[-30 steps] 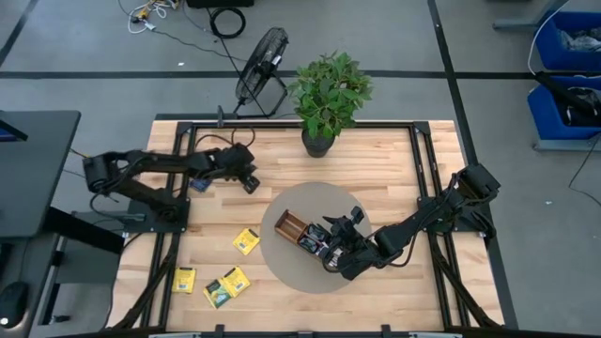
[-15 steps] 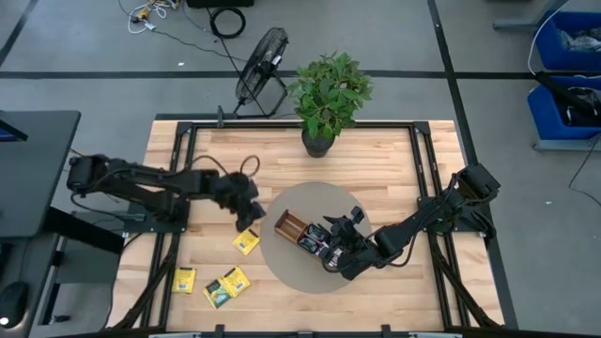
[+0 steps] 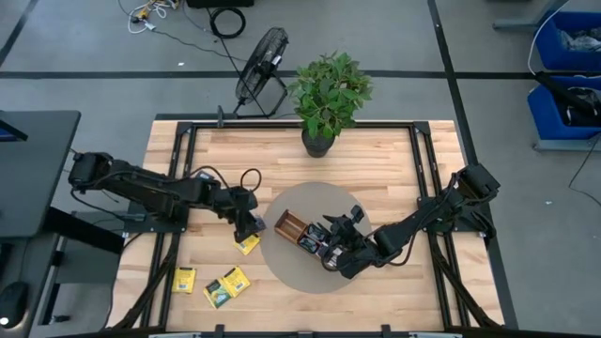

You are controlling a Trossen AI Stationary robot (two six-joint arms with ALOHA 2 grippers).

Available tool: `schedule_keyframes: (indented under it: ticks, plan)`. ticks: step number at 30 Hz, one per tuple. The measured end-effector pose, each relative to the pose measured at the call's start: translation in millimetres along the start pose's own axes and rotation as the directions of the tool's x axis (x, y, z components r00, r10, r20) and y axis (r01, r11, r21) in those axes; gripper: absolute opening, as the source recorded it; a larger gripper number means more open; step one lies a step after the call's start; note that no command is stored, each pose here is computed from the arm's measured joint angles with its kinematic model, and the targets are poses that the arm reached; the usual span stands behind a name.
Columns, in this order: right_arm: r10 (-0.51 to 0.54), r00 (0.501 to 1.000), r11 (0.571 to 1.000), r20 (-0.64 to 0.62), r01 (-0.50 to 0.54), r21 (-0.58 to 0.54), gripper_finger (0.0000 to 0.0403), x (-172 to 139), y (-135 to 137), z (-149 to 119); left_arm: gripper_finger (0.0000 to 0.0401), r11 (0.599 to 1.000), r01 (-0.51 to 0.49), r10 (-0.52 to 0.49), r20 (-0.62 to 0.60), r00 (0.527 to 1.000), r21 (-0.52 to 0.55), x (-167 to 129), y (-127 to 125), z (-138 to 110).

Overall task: Pick & Place Tea
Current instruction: Put the purple tea bag into the middle section of the wooden organizer

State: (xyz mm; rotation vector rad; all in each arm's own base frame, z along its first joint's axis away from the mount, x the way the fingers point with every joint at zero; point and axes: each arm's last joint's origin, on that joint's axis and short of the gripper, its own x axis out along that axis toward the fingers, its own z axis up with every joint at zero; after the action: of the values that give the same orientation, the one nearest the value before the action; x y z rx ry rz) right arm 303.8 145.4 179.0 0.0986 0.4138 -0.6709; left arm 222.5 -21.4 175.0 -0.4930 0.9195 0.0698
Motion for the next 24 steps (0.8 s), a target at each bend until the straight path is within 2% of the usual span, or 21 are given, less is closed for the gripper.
schedule_keyframes:
  ticks: [5,8,12,18,24]
  plan:
    - [0.000,1.000,1.000,0.000,0.000,-0.001,0.0135,-0.1,0.1,0.0,0.0203,0.997,0.072,-0.071,-0.044,0.996,0.008,-0.3,-1.6,-1.2]
    - [0.000,1.000,1.000,0.000,0.000,-0.003,0.0135,-0.1,0.0,-0.1,0.0226,1.000,0.024,-0.023,-0.085,0.996,0.008,-0.6,1.6,-5.7]
    - [0.001,1.000,1.000,0.000,-0.001,-0.002,0.0135,-0.1,0.1,-0.1,0.0235,0.989,-0.149,0.149,-0.078,0.986,0.002,-1.6,10.9,-9.3]
    - [0.000,1.000,1.000,0.000,0.000,0.004,0.0135,-0.1,0.1,0.0,0.0236,0.974,-0.224,0.222,-0.062,0.973,-0.030,0.2,21.0,-5.6]
    - [0.002,1.000,1.000,0.001,-0.002,0.007,0.0135,-0.1,0.3,0.2,0.0236,0.956,-0.290,0.281,-0.165,0.945,-0.034,18.7,32.4,-11.4]
